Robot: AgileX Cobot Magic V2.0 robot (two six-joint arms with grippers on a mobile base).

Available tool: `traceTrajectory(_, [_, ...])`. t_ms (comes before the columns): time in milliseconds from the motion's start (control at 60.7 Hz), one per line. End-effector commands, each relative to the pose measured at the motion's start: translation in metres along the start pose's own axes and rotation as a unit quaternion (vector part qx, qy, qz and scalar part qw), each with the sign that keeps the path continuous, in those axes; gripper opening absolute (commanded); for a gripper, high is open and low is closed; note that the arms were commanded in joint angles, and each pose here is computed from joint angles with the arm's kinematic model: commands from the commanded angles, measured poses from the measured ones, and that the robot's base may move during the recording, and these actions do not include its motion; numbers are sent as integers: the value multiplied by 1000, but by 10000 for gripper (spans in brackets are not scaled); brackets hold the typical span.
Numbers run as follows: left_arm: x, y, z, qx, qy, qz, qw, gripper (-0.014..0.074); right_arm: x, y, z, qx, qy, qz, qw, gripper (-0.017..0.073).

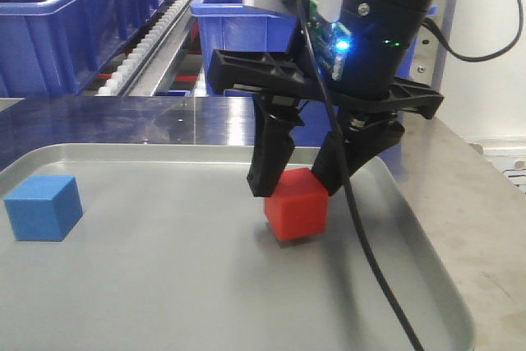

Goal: Sort and place red and blue blocks on shelf
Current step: 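Lift the red cube off the tray with the right gripper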

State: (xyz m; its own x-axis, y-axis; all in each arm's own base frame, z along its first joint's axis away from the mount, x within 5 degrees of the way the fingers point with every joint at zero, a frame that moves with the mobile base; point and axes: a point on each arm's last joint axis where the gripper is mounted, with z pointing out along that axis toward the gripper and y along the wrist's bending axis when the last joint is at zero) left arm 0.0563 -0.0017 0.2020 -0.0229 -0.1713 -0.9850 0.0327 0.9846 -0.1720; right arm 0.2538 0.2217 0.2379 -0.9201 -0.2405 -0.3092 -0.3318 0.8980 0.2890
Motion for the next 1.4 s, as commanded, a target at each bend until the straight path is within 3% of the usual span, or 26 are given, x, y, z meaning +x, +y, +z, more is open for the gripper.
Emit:
traceTrajectory(0, [7,0,0,11,-26,-5,1000,135,-9,8,-25,-20,-53,-8,998,182])
traceTrajectory(297, [7,0,0,11,-26,-5,1000,135,-16,8,-64,-26,-153,-34,987,182])
traceTrajectory(511, [7,0,0,11,-26,-5,1000,135,-15,-9,-104,-16,-236,-35,971,182])
traceTrajectory(988, [7,0,0,11,-26,-5,1000,135,34,-76,-157,35,-346,45,936,182])
traceTrajectory(1384, [7,0,0,11,-26,-5,1000,135,108,-110,-176,78,-440,97,889,182])
